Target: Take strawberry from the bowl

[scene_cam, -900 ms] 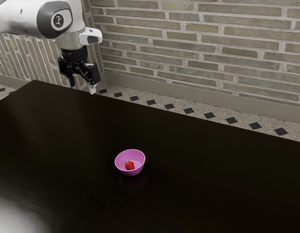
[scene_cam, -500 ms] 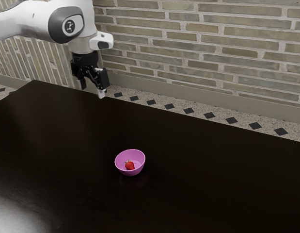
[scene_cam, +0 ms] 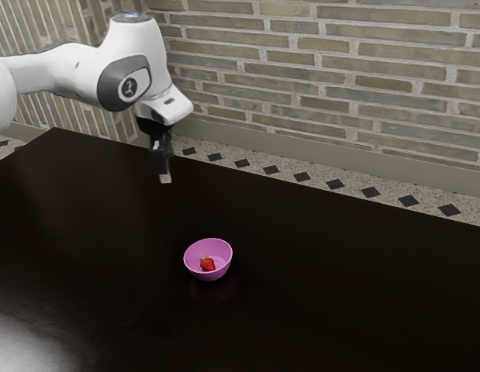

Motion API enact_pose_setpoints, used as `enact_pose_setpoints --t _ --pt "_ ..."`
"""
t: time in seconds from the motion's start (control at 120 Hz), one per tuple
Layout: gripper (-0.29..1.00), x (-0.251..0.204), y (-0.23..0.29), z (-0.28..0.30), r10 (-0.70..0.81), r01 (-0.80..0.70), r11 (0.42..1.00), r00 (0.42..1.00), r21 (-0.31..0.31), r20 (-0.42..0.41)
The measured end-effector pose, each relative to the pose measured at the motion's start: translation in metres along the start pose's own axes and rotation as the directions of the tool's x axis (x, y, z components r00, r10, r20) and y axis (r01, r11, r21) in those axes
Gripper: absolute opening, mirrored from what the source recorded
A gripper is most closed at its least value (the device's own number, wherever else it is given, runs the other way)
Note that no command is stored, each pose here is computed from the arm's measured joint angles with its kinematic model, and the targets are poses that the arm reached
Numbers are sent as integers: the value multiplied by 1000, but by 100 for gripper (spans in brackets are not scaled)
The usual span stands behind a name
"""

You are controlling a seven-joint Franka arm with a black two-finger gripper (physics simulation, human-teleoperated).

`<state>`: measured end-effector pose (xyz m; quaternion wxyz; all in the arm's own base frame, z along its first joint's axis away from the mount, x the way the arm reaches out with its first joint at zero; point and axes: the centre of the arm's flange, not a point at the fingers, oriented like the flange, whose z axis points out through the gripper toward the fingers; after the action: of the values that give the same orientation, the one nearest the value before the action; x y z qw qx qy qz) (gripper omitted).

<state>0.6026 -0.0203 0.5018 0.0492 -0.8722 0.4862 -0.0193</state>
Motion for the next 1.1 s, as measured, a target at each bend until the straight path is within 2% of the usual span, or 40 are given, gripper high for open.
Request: enact_pose_setpoints --t 0.075,0.183,0.267,0.383,0.583,0.8,1.1 --pt "70 11 8 26 127 -127 991 992 -30 24" --pt "68 30 27 50 307 -305 952 951 -38 39" --pt "61 31 25 64 383 -382 923 923 -35 38" --pt "54 36 22 104 462 -459 885 887 -81 21" --pt "41 44 21 160 564 -561 818 825 -130 -10" --pt "40 58 29 179 654 -653 748 756 -119 -38" --pt "36 60 35 215 717 -717 683 695 -141 -61"
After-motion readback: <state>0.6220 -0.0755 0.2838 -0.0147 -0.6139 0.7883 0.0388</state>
